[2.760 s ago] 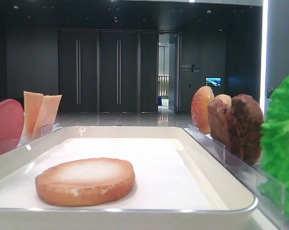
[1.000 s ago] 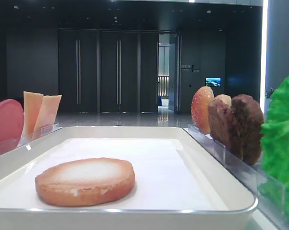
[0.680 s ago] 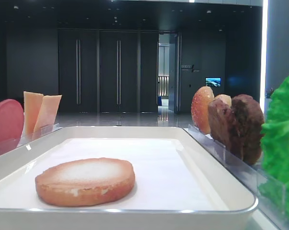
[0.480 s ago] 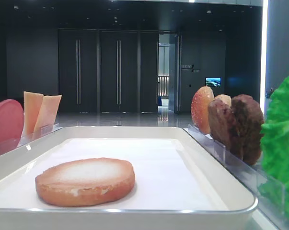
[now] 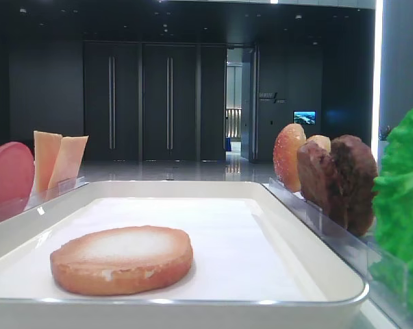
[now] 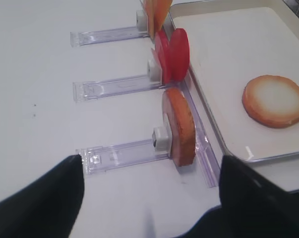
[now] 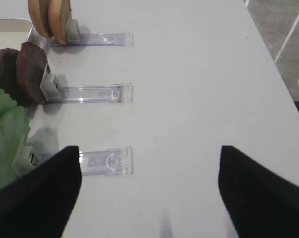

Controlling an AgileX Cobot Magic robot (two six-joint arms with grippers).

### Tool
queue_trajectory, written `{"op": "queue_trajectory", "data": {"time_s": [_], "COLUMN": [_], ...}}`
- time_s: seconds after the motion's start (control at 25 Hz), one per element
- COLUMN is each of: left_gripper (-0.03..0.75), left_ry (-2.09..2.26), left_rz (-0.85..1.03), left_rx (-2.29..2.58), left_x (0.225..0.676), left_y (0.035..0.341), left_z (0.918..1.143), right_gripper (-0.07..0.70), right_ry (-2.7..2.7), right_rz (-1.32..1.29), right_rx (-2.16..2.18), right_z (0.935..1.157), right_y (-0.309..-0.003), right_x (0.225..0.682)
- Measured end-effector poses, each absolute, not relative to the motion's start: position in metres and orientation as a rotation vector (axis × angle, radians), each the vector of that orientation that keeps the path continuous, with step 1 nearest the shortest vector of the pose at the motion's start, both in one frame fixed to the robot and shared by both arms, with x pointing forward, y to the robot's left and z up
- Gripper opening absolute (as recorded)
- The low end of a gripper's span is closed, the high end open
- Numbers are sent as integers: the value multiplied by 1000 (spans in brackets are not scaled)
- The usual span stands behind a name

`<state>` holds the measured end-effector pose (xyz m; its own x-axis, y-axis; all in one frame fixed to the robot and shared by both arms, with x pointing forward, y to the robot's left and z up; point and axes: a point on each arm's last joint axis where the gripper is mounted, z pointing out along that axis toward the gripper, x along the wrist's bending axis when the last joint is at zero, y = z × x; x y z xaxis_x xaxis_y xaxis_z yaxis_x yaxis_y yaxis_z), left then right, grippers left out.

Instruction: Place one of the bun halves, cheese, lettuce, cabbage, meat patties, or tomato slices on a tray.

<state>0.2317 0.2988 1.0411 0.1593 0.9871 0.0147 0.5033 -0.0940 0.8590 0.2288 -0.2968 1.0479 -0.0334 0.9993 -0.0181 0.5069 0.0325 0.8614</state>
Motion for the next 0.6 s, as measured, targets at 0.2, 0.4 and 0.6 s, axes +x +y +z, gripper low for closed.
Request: {"op": "queue_trajectory", "data": {"time_s": [0.2,0.4,0.6], "left_gripper": [689,692,682], "left_ry": [1449,1450,1449], "left_rz": [836,836,838], "left_rx": [1693,1692,1692], "left_x": [232,232,232], "left_y": [299,299,300], "left_z": [1041,1041,1041], "right_gripper": [541,541,541], "right_ry": [1624,1624,1624], "right_rz": [909,909,909], "right_rx": [1555,1555,1555], "right_z": [1048,1048,1048], "right_y": [-297,-297,-297], "right_x": [229,229,229]}}
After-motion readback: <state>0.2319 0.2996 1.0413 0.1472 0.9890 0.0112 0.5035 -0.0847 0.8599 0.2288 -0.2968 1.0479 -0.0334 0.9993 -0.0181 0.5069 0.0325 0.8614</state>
